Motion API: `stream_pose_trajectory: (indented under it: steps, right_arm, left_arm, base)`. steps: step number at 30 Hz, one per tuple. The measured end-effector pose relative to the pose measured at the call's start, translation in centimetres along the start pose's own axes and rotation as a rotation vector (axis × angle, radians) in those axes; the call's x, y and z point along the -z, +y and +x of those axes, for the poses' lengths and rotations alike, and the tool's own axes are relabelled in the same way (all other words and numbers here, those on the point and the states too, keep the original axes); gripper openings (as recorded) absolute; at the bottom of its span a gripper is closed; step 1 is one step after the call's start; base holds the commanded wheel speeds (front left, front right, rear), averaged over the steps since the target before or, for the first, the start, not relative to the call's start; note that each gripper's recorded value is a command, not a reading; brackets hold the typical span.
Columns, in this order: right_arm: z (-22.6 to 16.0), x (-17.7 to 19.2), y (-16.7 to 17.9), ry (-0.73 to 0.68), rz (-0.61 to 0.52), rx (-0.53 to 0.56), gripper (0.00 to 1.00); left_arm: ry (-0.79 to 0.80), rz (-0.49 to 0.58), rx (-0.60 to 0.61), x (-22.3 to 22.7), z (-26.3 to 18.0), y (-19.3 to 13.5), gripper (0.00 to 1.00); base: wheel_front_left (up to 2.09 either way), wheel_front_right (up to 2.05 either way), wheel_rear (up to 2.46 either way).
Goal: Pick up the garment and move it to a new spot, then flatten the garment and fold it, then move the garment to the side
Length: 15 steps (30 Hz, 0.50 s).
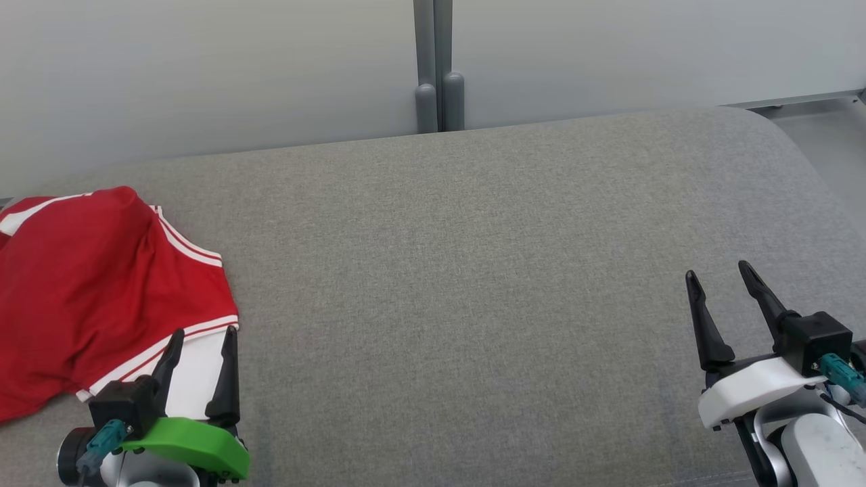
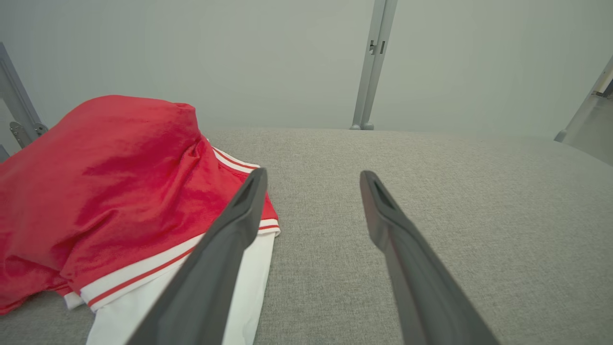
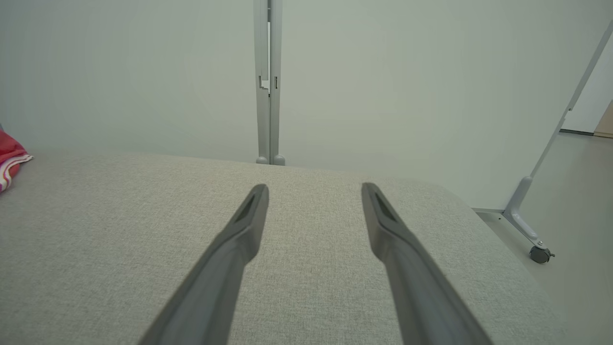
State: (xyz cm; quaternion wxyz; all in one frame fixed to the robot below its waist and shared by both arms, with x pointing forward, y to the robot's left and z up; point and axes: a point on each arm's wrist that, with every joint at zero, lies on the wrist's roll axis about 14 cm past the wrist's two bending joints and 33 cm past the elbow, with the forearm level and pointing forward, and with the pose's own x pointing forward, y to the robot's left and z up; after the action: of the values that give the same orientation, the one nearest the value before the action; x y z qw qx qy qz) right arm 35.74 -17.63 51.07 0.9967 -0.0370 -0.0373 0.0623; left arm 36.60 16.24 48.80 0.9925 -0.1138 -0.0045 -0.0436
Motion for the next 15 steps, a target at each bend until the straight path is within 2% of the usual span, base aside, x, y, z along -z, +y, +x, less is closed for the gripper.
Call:
stream_pose_trajectory:
  steps: [4,15]
  right_arm:
    - [-0.04,0.12,0.1,0.003,0.033,0.004,1.0]
    - [0.04,0.19,-0.55,0.005,0.034,0.016,1.0]
  left_arm:
    - [0.001,-0.005,0.001,0.08,-0.02,0.04,1.0]
    - [0.01,-0.006,-0.004,0.39,-0.31,0.25,1.0]
  base:
    - [0.0,0.0,0.0]
    - [0.0,0.0,0.0]
